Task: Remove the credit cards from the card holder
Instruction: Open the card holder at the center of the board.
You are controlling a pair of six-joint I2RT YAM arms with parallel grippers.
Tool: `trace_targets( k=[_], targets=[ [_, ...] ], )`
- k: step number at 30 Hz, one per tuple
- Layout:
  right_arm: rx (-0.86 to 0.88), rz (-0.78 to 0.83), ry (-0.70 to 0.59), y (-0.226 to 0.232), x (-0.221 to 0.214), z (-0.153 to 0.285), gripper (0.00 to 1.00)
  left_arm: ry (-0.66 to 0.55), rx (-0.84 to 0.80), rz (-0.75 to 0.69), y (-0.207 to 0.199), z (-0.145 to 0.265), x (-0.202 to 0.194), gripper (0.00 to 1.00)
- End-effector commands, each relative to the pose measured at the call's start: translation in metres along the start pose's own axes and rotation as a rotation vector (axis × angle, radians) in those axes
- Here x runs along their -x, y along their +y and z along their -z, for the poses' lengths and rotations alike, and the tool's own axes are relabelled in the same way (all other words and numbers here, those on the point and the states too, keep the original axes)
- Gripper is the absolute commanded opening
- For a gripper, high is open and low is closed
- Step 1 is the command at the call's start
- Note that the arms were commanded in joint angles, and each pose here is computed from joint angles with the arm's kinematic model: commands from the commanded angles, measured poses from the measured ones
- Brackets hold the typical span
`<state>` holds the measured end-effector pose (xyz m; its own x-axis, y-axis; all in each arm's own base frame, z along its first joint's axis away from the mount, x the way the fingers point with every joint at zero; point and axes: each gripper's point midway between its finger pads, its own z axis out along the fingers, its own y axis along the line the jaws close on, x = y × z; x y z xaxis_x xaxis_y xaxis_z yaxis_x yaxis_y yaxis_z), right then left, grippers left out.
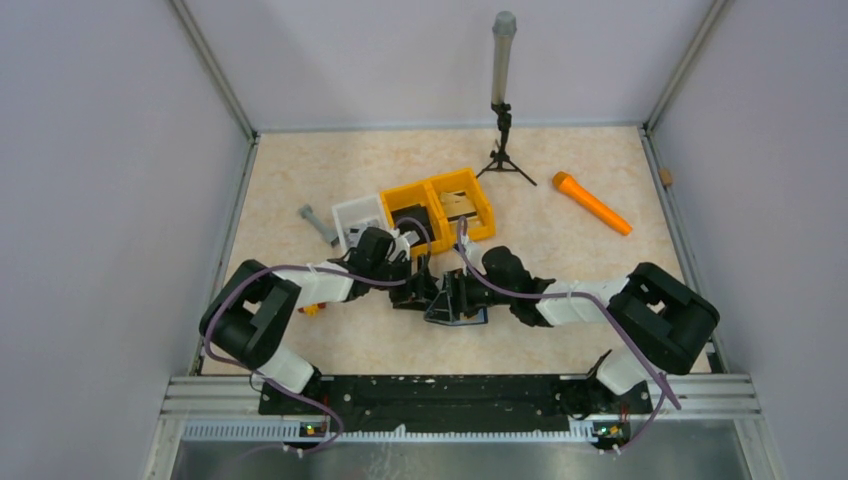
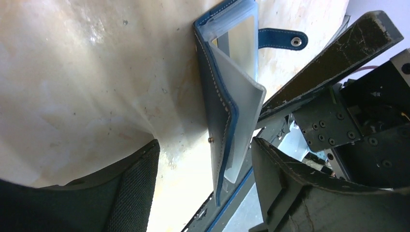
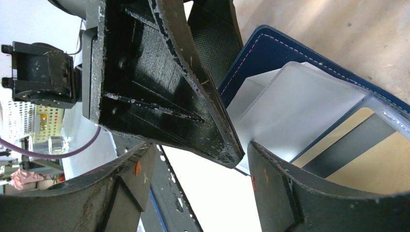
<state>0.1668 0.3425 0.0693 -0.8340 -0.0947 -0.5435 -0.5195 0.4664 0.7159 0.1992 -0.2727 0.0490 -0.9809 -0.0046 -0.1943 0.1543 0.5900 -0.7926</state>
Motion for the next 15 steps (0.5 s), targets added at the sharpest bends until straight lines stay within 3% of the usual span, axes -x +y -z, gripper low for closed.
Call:
trace_targets(
  k=[1,6,12,15],
  targets=[
    [0.049,0.032,-0.033,0.013,0.010,-0.003,0.75,-0.021,-0.035,-0.060,-0.015,-0.001,0.014,0.75],
    [0.074,0.030,-0.049,0.018,0.015,-0.005,0.80,-0.034,-0.022,-0.077,-0.015,0.003,0.014,0.80],
    [0.095,0.025,-0.055,0.022,0.018,-0.007,0.80,-0.012,-0.007,-0.054,-0.006,-0.003,0.011,0.61],
    [0.074,0.022,-0.051,0.020,0.017,-0.004,0.80,-0.006,0.002,-0.051,-0.002,-0.004,0.009,0.36]
  ],
)
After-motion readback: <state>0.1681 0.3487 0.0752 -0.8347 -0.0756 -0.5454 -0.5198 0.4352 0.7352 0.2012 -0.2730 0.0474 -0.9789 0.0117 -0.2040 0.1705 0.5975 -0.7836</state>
